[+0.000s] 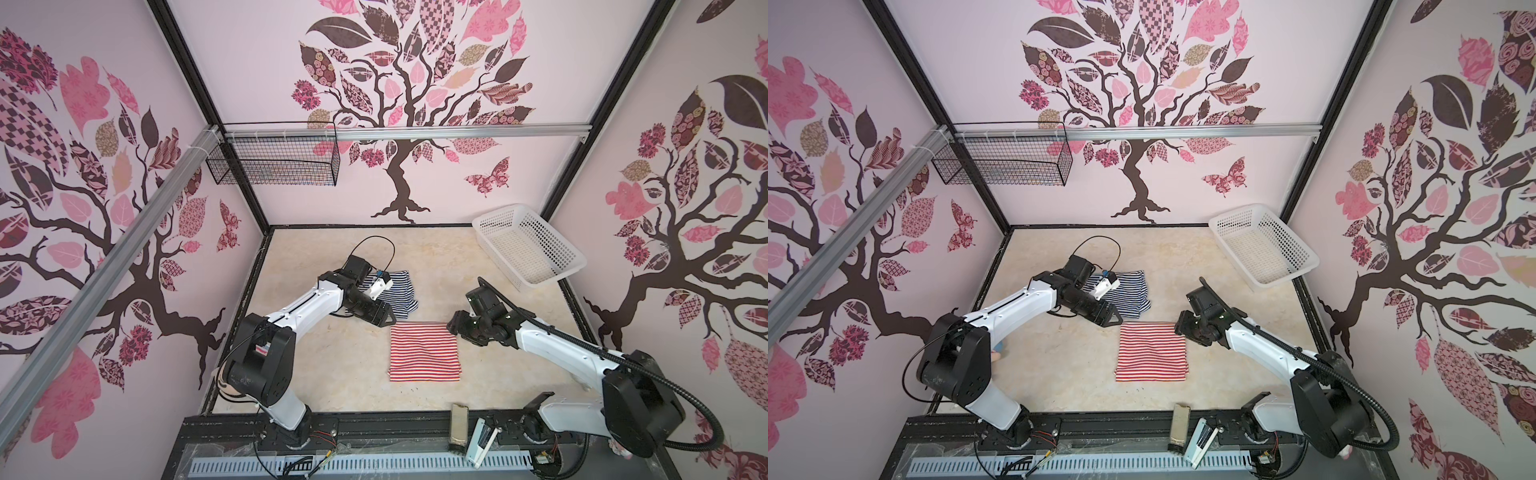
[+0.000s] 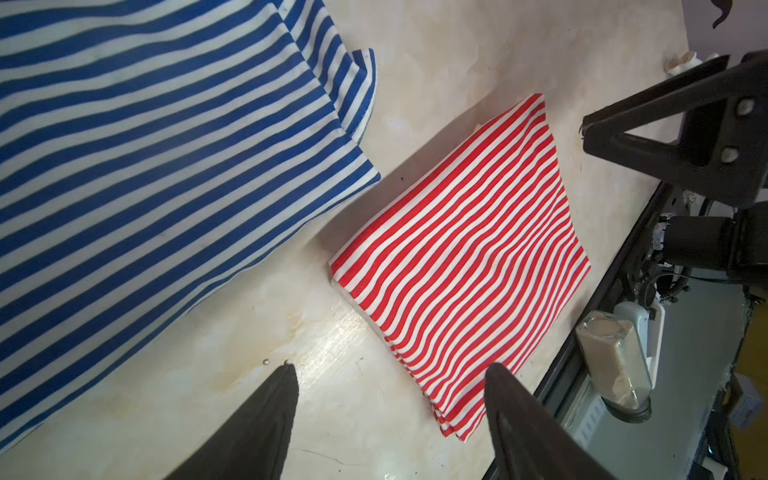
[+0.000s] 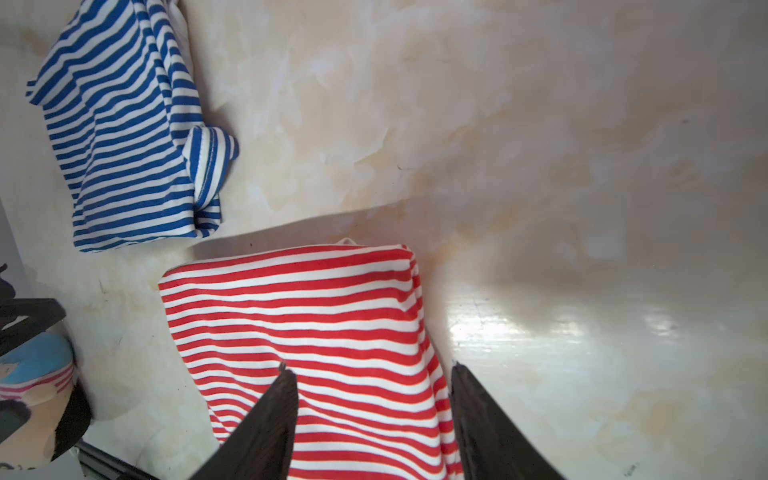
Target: Fold and stack the tank tops
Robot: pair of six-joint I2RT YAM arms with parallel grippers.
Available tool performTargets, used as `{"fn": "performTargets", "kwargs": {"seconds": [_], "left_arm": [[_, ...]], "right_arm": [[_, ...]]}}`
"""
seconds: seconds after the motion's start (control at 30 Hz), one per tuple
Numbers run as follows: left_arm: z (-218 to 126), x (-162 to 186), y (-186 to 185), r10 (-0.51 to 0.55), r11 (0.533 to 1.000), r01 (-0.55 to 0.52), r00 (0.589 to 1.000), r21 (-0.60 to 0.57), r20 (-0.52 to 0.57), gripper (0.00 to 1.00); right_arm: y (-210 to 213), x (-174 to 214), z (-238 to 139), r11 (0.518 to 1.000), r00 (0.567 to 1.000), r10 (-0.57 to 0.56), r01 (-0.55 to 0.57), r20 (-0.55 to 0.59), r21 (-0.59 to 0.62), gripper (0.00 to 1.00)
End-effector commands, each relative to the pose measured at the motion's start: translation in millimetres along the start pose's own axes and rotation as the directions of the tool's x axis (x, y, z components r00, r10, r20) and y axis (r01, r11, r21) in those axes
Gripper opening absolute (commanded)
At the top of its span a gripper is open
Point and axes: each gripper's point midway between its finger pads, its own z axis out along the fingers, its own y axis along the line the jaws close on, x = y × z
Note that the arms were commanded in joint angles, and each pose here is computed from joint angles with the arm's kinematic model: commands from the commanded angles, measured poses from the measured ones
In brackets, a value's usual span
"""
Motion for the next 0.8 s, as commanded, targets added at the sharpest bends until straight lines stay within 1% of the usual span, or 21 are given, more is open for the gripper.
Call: {"fn": "performTargets", "kwargs": {"seconds": [0.0,0.13,0.23,0.47,0.57,0.7,0.77], "left_arm": [[19,-3,3,0.018,0.998,-0.016,0.999,0.053,-0.038,0.75],[36,-1,6,-0.005,0.996,0.013,0.997,0.094,-0.082,0.75],[43,-2,7,-0.019,0.993,0.029,0.995,0.112,-0.094,0.75],[55,-3,12,-0.028,0.995,0.039,0.993,0.095,-0.112,0.75],[63,1,11,-0.009,0.997,0.018,0.990,0.069,-0.139,0.75],[73,7,12,0.032,0.999,-0.033,0.986,-0.005,-0.165,0.74],[76,8,13,0.033,0.999,-0.037,0.984,-0.017,-0.174,0.74]], "right_arm": [[-5,18,1,1.000,0.999,0.013,-0.014,-0.051,-0.022,0.62],[-8,39,-5,0.998,0.998,0.022,-0.026,-0.057,-0.063,0.63],[-14,54,-8,0.999,0.998,0.020,-0.024,-0.067,-0.049,0.63],[-31,80,-4,0.997,0.994,0.054,-0.059,-0.099,-0.045,0.63],[-37,84,-4,0.996,0.993,0.067,-0.071,-0.098,-0.044,0.63],[-41,87,-5,0.996,0.992,0.074,-0.079,-0.099,-0.043,0.63],[-43,89,-5,0.996,0.992,0.075,-0.079,-0.104,-0.039,0.63]]}}
